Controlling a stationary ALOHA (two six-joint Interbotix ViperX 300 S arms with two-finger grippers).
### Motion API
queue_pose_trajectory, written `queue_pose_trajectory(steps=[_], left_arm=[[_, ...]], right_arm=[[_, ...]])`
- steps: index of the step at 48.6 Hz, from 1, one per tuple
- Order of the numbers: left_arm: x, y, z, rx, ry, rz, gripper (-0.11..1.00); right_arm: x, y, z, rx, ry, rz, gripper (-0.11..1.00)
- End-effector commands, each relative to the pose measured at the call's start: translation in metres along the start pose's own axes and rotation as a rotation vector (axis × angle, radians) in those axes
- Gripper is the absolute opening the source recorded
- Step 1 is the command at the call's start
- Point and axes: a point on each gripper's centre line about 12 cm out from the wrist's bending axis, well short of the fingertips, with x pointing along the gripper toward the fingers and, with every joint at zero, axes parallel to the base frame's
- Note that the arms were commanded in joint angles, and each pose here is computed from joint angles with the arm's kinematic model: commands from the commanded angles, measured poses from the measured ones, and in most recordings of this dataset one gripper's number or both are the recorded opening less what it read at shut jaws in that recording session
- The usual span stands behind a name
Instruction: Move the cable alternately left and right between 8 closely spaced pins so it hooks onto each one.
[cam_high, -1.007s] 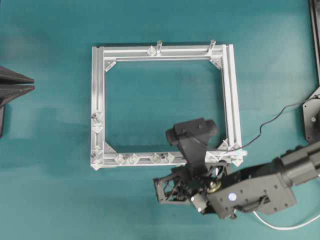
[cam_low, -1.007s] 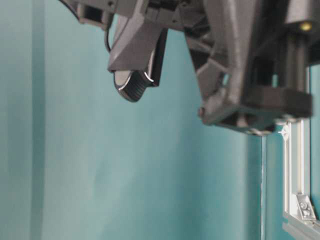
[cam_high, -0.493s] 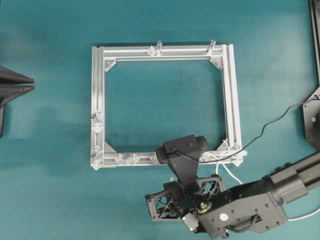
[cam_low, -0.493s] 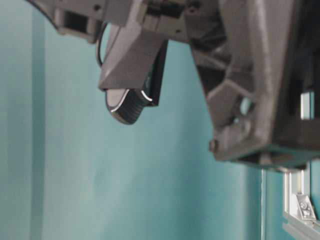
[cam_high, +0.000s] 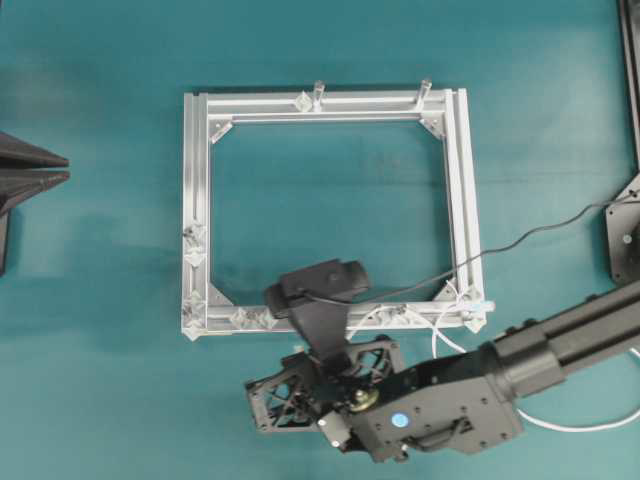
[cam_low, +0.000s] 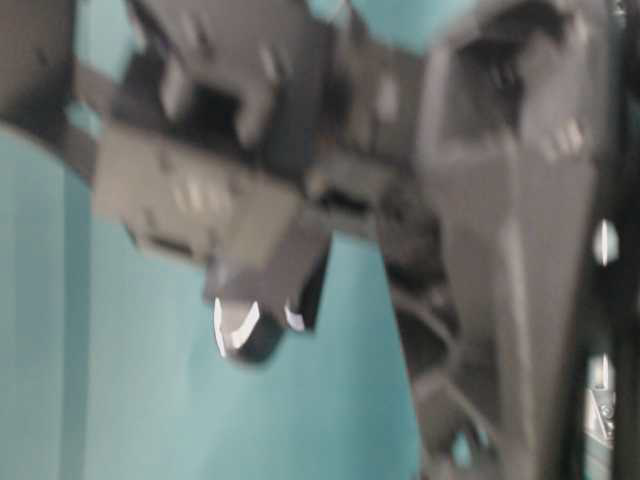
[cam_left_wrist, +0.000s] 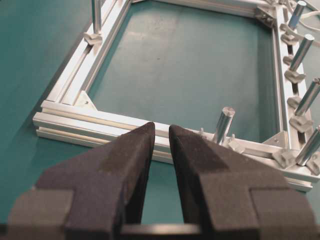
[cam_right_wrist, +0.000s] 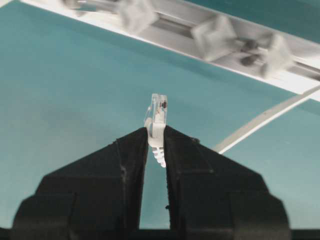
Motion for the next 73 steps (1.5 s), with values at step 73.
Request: queue_pose_trajectory(steps=[73], left_arm=[[0.000, 0.000, 0.004, -0.004, -0.011, -0.001, 0.24]], right_arm=[[0.014, 0.013, 0.060, 0.043, -0.043, -0.011, 0.13]])
